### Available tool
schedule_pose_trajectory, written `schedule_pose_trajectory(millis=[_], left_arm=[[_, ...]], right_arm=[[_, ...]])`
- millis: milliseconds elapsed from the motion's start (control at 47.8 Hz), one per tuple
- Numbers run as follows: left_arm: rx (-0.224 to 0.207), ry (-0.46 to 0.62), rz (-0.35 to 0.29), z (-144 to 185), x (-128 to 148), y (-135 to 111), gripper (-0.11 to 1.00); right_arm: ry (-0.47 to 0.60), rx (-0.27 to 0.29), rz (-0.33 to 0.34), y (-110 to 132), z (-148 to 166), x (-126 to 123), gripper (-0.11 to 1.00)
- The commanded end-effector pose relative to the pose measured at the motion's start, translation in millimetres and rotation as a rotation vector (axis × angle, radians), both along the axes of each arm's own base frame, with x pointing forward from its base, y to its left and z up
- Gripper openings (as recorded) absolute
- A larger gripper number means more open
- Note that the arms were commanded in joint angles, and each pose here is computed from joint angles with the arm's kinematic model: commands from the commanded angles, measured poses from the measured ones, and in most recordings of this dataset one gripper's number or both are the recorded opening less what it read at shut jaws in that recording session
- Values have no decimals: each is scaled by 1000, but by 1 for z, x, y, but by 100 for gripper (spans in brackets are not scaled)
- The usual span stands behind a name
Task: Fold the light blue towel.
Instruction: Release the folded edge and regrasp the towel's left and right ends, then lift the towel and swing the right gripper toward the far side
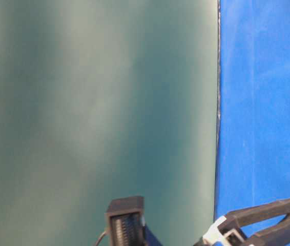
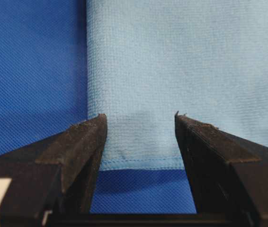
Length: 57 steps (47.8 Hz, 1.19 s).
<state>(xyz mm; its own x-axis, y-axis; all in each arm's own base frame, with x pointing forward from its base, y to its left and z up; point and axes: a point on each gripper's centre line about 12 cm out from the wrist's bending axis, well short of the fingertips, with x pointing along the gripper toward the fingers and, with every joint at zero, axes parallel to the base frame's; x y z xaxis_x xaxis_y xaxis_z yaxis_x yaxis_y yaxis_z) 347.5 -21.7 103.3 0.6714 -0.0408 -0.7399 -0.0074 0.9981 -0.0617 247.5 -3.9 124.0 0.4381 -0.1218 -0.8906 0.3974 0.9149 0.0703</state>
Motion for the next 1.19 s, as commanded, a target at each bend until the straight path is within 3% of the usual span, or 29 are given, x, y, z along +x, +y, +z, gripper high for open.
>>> schedule_pose_trajectory(millis=[0, 440, 586, 691, 775, 880, 1173], left_arm=[[0, -28, 15, 4, 6, 5, 51], [4, 64, 61, -38, 1, 22, 51], [-4, 83, 65, -40, -3, 19, 49], [1, 117, 51, -42, -5, 16, 38], [4, 146, 44, -43, -6, 15, 21], [5, 164, 42, -42, -6, 15, 4], [3, 132, 41, -15, -2, 15, 3]], right_arm=[[-12, 10, 10, 2, -4, 7, 55], [-4, 36, 27, 6, -22, 10, 53], [-9, 37, 39, 8, -22, 11, 45], [-14, 39, 50, 11, -22, 11, 20], [-19, 40, 55, 12, -21, 12, 2], [-23, 40, 55, 12, -20, 12, 2], [-71, 33, 52, 11, -2, 12, 2]])
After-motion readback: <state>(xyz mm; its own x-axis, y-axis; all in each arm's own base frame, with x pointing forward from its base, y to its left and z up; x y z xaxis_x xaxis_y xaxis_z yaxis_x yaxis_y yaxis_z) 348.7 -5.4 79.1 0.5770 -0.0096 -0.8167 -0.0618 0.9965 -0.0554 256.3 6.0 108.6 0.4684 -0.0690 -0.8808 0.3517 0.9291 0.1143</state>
